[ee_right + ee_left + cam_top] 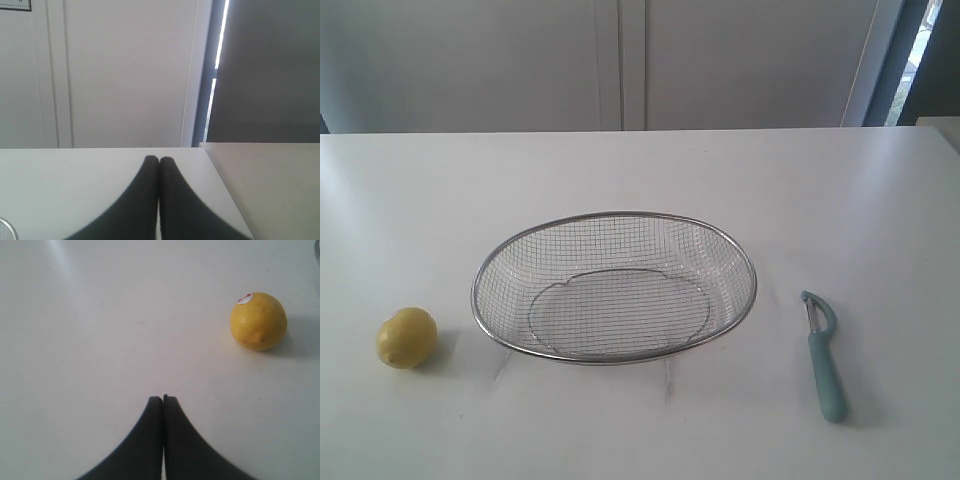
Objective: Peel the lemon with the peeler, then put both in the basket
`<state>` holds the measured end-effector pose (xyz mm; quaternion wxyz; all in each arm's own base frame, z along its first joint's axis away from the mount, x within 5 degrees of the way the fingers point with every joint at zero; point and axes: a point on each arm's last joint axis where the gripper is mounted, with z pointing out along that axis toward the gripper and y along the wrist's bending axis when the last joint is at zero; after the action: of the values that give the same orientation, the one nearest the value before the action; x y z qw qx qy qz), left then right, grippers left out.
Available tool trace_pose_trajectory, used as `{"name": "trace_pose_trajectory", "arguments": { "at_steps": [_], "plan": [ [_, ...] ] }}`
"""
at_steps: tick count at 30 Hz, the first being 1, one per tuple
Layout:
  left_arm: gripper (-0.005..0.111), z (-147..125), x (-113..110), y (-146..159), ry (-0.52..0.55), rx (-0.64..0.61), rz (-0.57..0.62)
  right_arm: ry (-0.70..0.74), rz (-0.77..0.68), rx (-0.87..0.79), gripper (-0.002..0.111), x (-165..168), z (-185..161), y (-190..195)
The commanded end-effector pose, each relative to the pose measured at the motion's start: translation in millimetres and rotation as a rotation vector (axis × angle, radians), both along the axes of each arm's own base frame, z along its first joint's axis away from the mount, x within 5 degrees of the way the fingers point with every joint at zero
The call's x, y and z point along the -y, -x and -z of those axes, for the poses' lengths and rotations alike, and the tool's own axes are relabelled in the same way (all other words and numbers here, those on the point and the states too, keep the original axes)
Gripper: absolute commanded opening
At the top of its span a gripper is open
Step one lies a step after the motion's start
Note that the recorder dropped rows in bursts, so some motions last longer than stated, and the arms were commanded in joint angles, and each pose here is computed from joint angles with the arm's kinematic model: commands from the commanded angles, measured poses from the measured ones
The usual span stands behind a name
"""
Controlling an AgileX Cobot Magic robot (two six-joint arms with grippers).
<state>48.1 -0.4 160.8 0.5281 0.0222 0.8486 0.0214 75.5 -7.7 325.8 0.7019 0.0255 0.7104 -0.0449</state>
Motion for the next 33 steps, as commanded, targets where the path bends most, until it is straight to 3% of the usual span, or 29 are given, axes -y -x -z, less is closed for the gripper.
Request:
{"name": "trace_pose_trajectory", "arguments": {
  "at_steps": [1,14,25,33],
  "plan": [
    [0.0,3,0,0,0.005,-0.009,-0.001,0.001,0.005,-0.045,0.0,1,-11,-7],
    [0.0,3,0,0,0.005,-0.009,-0.001,-0.065,0.02,-0.502,0.0,7,-18,-64],
    [0.0,3,0,0,0.005,-0.009,-0.001,-0.131,0.033,-0.829,0.0,10,22,-111],
    [0.0,3,0,0,0.003,-0.009,-0.002,-0.15,0.029,-0.926,0.0,11,44,-132]
  ]
}}
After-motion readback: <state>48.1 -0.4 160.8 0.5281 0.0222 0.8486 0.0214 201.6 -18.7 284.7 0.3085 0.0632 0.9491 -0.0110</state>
